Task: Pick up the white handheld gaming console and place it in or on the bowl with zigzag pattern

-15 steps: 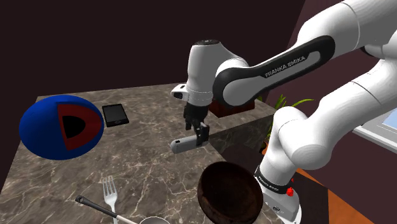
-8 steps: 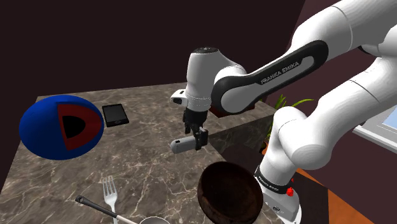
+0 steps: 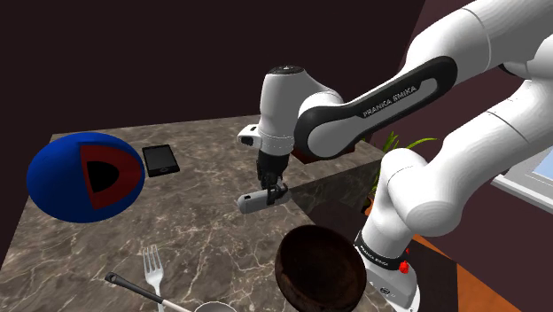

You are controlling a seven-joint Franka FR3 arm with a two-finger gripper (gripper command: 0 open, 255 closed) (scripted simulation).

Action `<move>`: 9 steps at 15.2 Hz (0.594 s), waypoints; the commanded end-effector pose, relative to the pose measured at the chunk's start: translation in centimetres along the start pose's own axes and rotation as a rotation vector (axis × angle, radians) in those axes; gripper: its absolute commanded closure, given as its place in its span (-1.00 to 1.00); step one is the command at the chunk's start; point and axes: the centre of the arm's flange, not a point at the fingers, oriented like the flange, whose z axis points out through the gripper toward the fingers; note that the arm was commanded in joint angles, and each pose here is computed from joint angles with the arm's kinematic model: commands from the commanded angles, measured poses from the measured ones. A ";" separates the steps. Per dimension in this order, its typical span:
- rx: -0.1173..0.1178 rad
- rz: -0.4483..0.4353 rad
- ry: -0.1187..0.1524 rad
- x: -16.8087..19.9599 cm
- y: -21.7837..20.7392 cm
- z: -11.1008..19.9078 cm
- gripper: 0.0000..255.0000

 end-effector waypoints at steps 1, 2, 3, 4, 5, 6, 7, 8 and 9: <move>0.000 0.000 0.000 0.0 0.0 0.0 1.00; 0.000 0.000 0.000 0.0 0.0 0.0 1.00; 0.000 0.000 0.000 0.0 0.0 0.0 1.00; 0.000 0.000 0.000 0.0 0.0 0.0 1.00; 0.000 0.000 0.000 0.0 0.0 0.0 1.00; 0.000 0.000 0.000 0.0 0.0 -0.5 1.00; 0.000 0.000 0.000 0.0 0.1 -1.0 1.00; 0.000 0.000 0.000 -0.1 0.1 -1.6 1.00; 0.000 0.000 0.000 -0.1 0.1 -2.1 1.00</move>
